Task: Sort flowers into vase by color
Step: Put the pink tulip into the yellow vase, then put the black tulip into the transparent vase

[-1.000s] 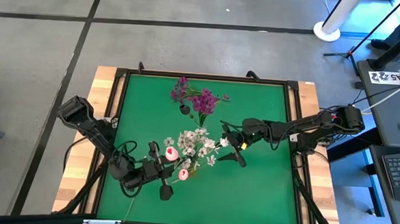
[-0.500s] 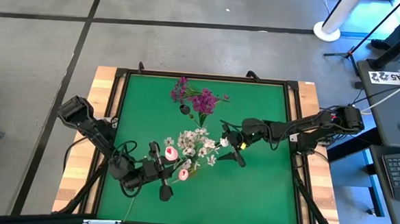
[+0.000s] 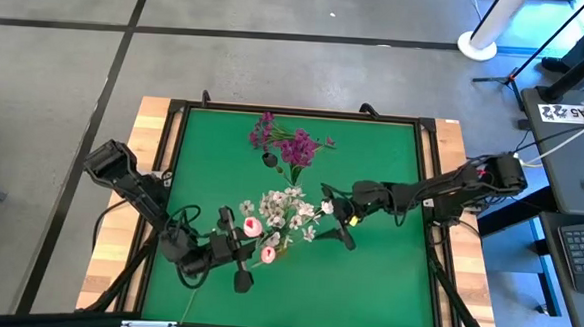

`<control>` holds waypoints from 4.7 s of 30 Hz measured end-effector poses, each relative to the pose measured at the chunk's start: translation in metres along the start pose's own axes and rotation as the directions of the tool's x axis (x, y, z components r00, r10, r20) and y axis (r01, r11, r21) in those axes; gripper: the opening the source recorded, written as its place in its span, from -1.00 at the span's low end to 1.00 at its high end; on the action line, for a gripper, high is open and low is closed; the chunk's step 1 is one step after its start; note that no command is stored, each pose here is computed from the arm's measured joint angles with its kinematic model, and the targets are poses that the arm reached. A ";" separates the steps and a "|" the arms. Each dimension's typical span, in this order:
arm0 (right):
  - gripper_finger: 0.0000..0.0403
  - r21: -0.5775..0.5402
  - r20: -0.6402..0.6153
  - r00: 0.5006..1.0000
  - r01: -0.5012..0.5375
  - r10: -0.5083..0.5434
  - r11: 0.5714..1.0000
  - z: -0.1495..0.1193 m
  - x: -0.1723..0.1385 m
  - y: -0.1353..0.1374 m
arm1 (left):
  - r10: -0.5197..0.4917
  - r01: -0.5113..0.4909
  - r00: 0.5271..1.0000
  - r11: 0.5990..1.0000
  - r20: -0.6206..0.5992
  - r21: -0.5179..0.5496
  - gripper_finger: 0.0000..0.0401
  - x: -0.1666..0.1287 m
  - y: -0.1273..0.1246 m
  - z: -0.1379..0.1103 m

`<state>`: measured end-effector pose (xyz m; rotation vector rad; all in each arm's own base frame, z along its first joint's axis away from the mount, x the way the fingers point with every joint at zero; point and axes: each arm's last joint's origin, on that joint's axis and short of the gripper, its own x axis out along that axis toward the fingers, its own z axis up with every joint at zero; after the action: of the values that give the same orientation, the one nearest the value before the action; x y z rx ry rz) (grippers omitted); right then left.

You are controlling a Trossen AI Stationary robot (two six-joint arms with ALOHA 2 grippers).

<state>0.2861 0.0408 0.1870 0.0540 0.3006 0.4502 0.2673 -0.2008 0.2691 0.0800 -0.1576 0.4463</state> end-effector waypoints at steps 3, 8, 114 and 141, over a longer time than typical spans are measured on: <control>0.20 0.003 -0.003 1.000 -0.001 0.001 1.000 -0.004 0.004 -0.002 | 0.011 -0.011 1.000 1.000 -0.004 0.018 -1.00 0.001 0.001 0.000; 0.20 0.018 -0.037 0.999 0.003 -0.002 1.000 -0.013 0.009 -0.004 | 0.060 -0.059 0.998 0.997 -0.024 0.051 -1.00 -0.002 0.001 0.001; 0.20 0.002 0.015 1.000 0.000 0.000 1.000 -0.009 0.010 -0.005 | -0.027 0.006 0.977 0.995 -0.210 -0.097 -0.05 -0.049 -0.002 -0.005; 0.20 0.002 0.015 1.000 0.000 0.000 1.000 -0.009 0.010 -0.005 | -0.228 0.155 0.947 0.940 -0.225 -0.303 -0.04 -0.146 0.010 0.007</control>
<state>0.2942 0.0409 0.1749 0.0592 0.2861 0.4495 0.1322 -0.2547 0.2513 -0.2416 0.0447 0.2305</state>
